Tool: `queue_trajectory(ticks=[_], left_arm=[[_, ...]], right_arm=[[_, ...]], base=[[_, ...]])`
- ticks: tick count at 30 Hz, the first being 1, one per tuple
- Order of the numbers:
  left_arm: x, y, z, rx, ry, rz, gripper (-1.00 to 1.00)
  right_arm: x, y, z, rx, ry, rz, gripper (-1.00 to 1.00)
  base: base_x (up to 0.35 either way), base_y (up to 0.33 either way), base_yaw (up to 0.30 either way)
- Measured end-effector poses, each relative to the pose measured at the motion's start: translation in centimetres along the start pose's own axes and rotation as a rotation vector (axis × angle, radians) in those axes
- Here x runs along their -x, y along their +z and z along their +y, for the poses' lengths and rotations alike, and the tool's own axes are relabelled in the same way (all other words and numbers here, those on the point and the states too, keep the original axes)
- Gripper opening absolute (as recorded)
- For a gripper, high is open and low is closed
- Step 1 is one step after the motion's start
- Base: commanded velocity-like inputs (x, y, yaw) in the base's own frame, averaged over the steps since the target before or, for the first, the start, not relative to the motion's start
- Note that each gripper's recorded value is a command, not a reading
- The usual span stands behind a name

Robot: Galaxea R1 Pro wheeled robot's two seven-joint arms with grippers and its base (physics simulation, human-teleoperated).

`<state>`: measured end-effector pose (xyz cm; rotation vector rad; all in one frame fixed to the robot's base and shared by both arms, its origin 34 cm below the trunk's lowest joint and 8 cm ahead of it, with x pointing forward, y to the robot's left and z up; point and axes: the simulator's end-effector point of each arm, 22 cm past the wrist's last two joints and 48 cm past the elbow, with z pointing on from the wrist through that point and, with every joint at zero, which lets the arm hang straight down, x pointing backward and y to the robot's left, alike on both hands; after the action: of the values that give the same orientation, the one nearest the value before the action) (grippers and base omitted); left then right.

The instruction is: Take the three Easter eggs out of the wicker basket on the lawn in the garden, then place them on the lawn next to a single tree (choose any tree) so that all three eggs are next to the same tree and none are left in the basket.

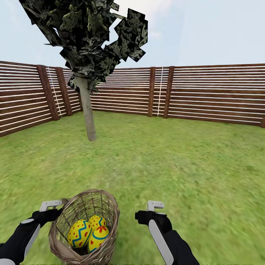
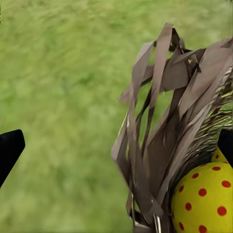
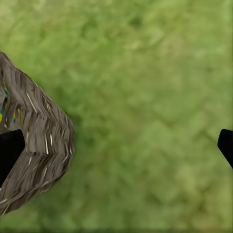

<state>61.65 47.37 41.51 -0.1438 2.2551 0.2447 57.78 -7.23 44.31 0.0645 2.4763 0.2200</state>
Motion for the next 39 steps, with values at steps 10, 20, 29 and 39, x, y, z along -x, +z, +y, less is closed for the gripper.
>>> queue_trajectory(ticks=[10, 20, 29, 39], left_arm=[[-0.3, 0.4, -0.1, 0.000, 0.002, -0.026, 1.00], [-2.0, 1.2, -0.3, -0.001, 0.005, -0.010, 1.00], [-2.0, 1.2, -0.3, 0.000, 0.002, -0.012, 1.00], [-2.0, 1.2, -0.3, -0.003, -0.001, -0.010, 1.00]], right_arm=[[-0.7, 0.6, -0.2, 0.000, 0.000, 0.000, 1.00], [-2.1, 1.7, -0.5, -0.002, 0.002, 0.016, 1.00], [-2.1, 1.7, -0.5, -0.002, 0.002, 0.015, 1.00], [-2.1, 1.7, -0.4, -0.001, 0.000, 0.016, 1.00]], base=[[0.000, 0.000, 0.000], [0.000, 0.000, 0.000], [0.000, 0.000, 0.000], [0.000, 0.000, 0.000]])
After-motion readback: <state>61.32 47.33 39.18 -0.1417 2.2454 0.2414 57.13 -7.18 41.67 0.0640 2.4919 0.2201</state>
